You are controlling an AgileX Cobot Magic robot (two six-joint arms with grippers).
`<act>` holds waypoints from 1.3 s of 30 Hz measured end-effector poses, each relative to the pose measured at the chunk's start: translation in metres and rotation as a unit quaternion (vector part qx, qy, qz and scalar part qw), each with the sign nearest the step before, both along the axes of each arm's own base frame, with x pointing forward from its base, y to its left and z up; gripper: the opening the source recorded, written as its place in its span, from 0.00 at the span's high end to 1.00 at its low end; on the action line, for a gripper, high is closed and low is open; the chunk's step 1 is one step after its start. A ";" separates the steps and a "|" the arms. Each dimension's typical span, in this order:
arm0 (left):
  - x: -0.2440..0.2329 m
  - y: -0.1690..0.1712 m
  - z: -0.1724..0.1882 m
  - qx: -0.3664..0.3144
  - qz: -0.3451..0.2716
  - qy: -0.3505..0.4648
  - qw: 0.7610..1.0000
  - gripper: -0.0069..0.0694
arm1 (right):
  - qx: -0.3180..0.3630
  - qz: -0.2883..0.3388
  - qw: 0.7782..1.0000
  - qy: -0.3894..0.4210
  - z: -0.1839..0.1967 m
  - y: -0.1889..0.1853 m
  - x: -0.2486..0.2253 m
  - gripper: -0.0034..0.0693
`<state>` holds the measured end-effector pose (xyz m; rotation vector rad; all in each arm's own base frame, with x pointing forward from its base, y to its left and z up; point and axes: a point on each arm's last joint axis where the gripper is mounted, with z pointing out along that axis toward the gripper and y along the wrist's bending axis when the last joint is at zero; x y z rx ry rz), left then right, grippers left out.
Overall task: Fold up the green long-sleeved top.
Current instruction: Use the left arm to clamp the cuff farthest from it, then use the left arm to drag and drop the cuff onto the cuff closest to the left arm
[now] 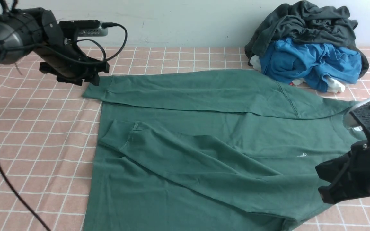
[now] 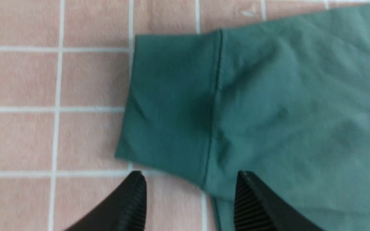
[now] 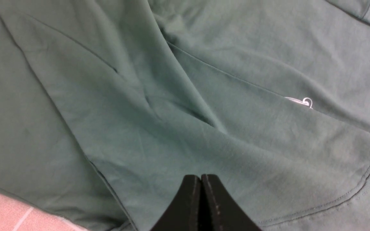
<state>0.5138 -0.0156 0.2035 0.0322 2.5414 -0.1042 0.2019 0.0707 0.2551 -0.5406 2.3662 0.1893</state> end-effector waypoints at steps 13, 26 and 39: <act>0.032 0.014 -0.049 0.037 0.091 0.029 0.995 0.44 | -0.003 0.002 1.000 -0.006 0.000 0.000 0.001 0.97; 0.014 0.000 -0.027 -0.001 -0.008 0.094 0.996 0.90 | -0.005 0.003 1.000 -0.010 0.001 0.000 0.001 0.97; -0.096 -0.022 0.083 0.012 -0.059 0.154 0.986 0.91 | -0.009 0.006 1.000 -0.001 0.000 -0.001 0.000 0.97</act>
